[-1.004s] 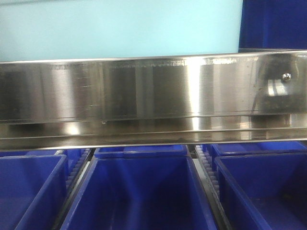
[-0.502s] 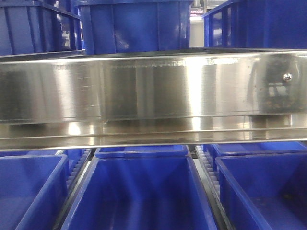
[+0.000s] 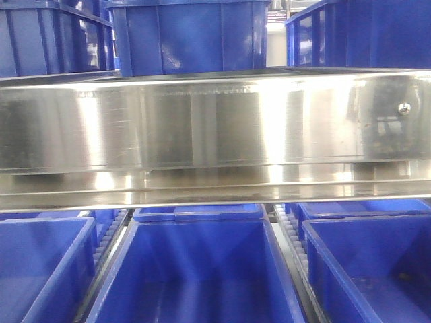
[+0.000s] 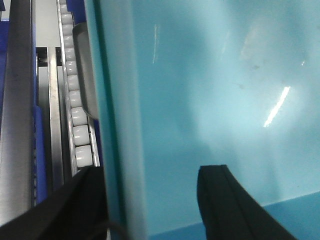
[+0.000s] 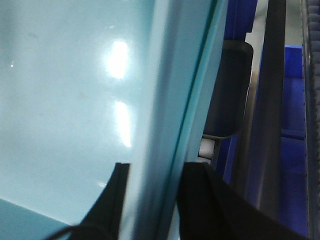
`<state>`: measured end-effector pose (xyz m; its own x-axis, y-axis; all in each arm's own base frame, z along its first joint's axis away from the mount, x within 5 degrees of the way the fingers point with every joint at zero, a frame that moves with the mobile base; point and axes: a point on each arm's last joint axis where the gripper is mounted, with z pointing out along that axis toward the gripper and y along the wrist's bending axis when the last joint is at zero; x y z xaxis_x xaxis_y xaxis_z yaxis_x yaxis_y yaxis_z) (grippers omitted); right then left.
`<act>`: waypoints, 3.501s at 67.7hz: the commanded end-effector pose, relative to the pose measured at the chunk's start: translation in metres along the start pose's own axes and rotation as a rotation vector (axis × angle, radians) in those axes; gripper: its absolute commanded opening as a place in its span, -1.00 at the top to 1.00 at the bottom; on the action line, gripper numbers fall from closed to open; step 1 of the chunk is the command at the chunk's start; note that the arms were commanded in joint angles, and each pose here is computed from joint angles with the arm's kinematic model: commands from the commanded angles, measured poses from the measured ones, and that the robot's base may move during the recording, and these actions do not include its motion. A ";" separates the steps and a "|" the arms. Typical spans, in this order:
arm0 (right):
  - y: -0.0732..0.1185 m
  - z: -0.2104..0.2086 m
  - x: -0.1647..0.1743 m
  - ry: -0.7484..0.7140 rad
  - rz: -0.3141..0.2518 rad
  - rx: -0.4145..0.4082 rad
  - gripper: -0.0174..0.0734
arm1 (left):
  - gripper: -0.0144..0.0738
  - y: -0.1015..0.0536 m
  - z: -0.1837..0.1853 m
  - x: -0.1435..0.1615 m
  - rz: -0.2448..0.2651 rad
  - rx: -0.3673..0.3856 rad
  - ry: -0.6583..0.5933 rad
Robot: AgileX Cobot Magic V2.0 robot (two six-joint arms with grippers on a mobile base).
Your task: Move two blue bins to right shelf middle
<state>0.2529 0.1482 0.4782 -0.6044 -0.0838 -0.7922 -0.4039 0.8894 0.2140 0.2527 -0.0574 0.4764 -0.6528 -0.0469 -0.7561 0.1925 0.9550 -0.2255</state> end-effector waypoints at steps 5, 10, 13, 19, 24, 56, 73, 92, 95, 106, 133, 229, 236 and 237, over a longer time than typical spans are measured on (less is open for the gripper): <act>0.003 -0.013 -0.011 -0.112 -0.034 -0.021 0.96 | 0.93 -0.009 -0.013 -0.005 0.020 0.069 -0.065; 0.003 -0.013 -0.011 -0.112 -0.034 -0.021 0.96 | 0.93 -0.009 -0.013 -0.005 0.020 0.070 -0.067; 0.003 -0.013 -0.011 -0.114 -0.034 -0.021 0.96 | 0.93 -0.009 -0.013 -0.005 0.020 0.070 -0.067; 0.003 -0.013 -0.011 -0.114 -0.034 -0.021 0.96 | 0.93 -0.009 -0.013 -0.005 0.020 0.070 -0.067; 0.003 -0.013 -0.011 -0.114 -0.034 -0.021 0.96 | 0.93 -0.009 -0.013 -0.005 0.020 0.070 -0.067; 0.003 -0.013 -0.011 -0.114 -0.034 -0.021 0.96 | 0.93 -0.009 -0.013 -0.005 0.020 0.070 -0.067; 0.003 -0.013 -0.011 -0.114 -0.034 -0.021 0.96 | 0.93 -0.009 -0.013 -0.005 0.020 0.070 -0.067; 0.003 -0.013 -0.011 -0.114 -0.034 -0.021 0.96 | 0.93 -0.009 -0.013 -0.005 0.020 0.070 -0.067; 0.003 -0.013 -0.011 -0.114 -0.034 -0.021 0.96 | 0.93 -0.009 -0.013 -0.005 0.020 0.070 -0.067; 0.003 -0.013 -0.011 -0.114 -0.034 -0.021 0.96 | 0.93 -0.009 -0.013 -0.005 0.020 0.070 -0.073; 0.003 -0.013 -0.011 -0.114 -0.034 -0.021 0.96 | 0.93 -0.009 -0.016 -0.024 0.013 0.078 -0.286; 0.003 -0.013 -0.011 -0.114 -0.034 -0.021 0.96 | 0.93 -0.010 -0.017 -0.027 0.012 0.079 -0.314; 0.003 -0.013 -0.011 -0.114 -0.034 -0.021 0.96 | 0.93 -0.010 -0.017 -0.027 0.012 0.079 -0.314; 0.003 -0.013 -0.011 -0.114 -0.034 -0.021 0.96 | 0.93 -0.010 -0.017 -0.027 0.012 0.079 -0.314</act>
<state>0.2540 0.1468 0.4792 -0.5941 -0.0831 -0.8001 -0.3983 0.8945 0.2028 0.2613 -0.0585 0.4933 -0.4865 -0.1054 -0.8673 0.2215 0.9454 -0.2391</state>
